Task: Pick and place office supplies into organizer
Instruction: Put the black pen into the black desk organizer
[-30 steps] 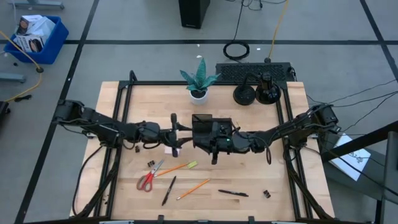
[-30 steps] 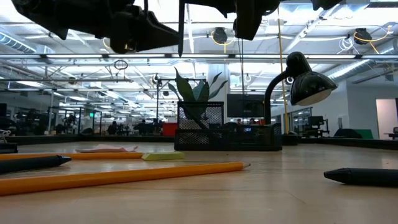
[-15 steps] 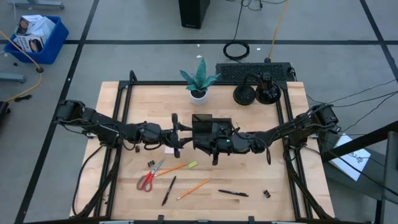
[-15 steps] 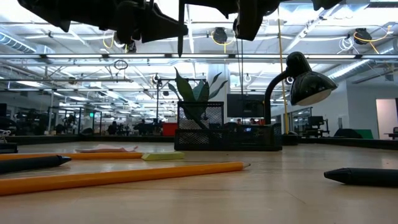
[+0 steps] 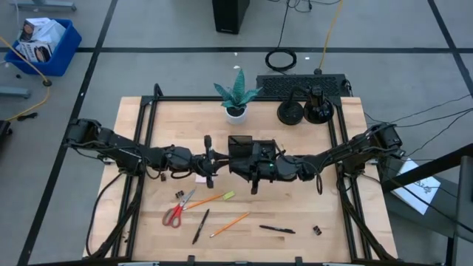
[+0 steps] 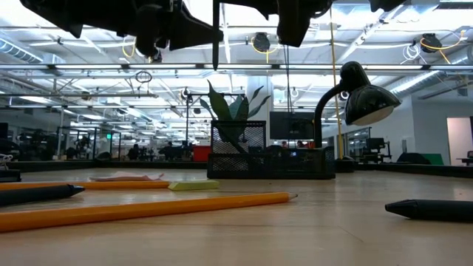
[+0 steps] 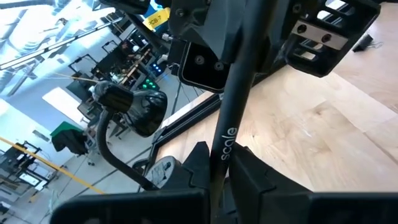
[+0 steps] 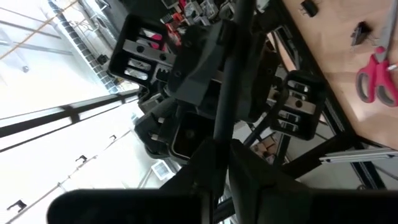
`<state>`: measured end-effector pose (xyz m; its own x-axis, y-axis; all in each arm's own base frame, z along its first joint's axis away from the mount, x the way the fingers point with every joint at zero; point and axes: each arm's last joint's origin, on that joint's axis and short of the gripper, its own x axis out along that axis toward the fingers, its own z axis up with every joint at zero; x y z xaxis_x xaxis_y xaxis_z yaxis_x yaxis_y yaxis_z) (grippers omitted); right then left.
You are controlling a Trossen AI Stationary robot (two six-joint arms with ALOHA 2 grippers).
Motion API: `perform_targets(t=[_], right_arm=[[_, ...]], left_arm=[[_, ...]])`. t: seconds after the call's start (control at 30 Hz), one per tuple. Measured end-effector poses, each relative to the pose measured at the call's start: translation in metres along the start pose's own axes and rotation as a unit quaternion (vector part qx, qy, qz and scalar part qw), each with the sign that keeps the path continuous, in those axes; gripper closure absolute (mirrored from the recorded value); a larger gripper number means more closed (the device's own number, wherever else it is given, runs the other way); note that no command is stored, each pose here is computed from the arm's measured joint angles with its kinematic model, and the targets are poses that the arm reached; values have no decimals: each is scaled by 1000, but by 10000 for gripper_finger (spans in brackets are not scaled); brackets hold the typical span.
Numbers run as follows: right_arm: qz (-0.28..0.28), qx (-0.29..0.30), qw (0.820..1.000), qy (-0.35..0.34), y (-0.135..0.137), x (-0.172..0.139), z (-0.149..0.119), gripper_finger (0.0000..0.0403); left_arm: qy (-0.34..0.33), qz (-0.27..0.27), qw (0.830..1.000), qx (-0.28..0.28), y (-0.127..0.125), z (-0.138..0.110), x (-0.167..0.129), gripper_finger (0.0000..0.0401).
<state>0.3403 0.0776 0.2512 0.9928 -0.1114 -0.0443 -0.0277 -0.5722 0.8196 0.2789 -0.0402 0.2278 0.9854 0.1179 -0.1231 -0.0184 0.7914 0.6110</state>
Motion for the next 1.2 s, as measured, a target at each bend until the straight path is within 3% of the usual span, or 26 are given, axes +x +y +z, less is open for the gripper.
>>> perform_targets(t=[0.27, 0.43, 0.77, 1.0, 1.13, 1.2], right_arm=[[17, -46, 999, -2, 6, 2, 4, 353], [36, -81, 996, 2, 11, 3, 4, 328], [85, -189, 978, 24, 20, 2, -1, 311], [110, -313, 943, 17, 30, -3, -6, 312], [127, -405, 905, 2, 40, -8, -7, 312], [135, -463, 876, -9, 47, -11, -8, 312]], left_arm=[[6, 24, 999, -24, 3, 0, 0, 363], [9, 33, 999, -35, 5, -1, 0, 377], [12, 46, 994, -97, 12, -1, -3, 378], [-35, 50, 979, -197, 33, 10, -16, 375], [-33, 38, 968, -247, 42, 10, -25, 377], [-33, 17, 961, -273, 44, 9, -27, 382]])
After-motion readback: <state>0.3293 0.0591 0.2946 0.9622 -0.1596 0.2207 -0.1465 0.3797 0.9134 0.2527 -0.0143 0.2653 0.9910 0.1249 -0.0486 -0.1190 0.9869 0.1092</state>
